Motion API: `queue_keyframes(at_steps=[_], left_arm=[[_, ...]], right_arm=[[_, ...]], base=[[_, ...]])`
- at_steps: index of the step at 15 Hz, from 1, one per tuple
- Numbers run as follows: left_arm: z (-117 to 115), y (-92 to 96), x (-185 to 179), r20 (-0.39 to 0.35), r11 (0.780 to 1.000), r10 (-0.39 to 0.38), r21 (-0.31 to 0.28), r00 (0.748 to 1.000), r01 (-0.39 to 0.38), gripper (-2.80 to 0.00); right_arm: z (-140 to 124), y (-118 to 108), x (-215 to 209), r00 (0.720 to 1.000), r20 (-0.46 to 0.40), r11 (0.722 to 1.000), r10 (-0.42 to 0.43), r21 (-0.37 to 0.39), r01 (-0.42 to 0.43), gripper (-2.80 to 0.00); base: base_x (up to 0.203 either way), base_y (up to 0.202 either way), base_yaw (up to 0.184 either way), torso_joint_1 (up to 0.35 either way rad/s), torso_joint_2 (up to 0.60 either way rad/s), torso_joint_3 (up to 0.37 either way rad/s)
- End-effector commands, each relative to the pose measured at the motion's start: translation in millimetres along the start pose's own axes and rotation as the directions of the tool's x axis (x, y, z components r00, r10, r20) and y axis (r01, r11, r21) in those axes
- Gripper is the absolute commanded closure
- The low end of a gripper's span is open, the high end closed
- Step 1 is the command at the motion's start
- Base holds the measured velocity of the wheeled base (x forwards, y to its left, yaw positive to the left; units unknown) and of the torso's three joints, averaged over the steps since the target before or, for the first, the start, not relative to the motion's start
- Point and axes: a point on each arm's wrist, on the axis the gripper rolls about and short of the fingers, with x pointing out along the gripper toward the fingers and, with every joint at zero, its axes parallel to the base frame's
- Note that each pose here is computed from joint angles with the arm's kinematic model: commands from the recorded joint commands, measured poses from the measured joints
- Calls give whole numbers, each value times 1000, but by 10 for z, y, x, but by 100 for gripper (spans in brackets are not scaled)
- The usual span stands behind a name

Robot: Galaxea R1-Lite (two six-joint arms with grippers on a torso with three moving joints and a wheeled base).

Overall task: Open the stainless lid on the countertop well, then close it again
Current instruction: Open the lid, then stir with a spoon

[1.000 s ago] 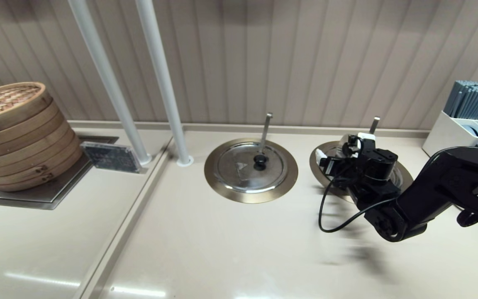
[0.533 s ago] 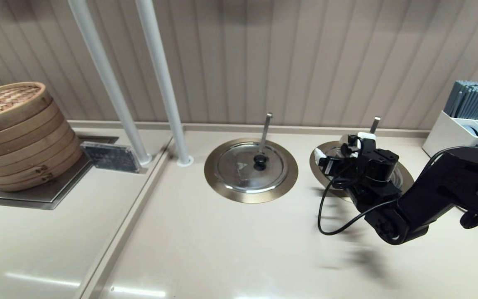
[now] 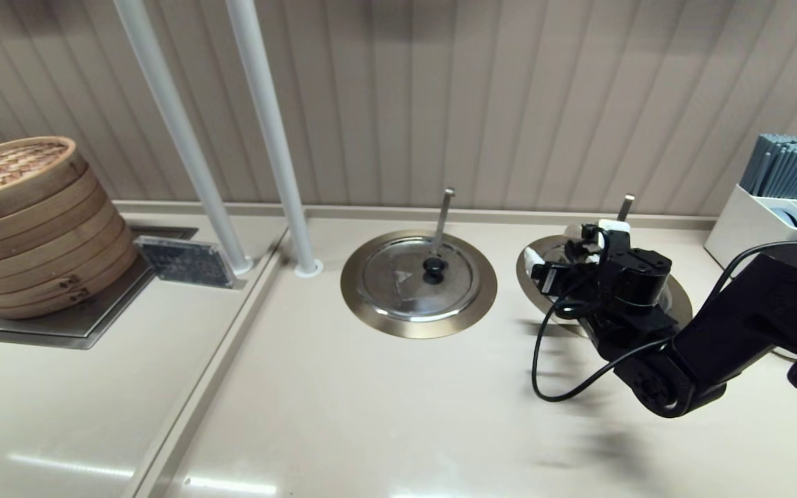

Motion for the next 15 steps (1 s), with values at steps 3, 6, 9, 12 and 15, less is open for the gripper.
queue_keyframes(at_steps=[3,6,9,12,15], left_arm=[[1,0,0,1,1000,0,0,1000,0,0],[1,0,-1,0,1000,0,0,1000,0,0],[-1,0,1,0,1000,0,0,1000,0,0],[0,0,0,0,1000,0,0,1000,0,0],[1,0,-1,0,1000,0,0,1000,0,0]], right_arm=[[218,285,-294,994,35,995,100,24,-101,-280],[271,404,-412,989,41,989,143,30,-144,-280],[442,365,-451,988,78,989,136,40,-140,-280],[432,184,-310,994,83,997,73,22,-75,-280],[498,-55,-166,996,85,1000,-3,-3,3,-280]], base=[[0,0,0,0,0,0],[0,0,0,0,0,0],[0,0,0,0,0,0],[0,0,0,0,0,0],[0,0,0,0,0,0]])
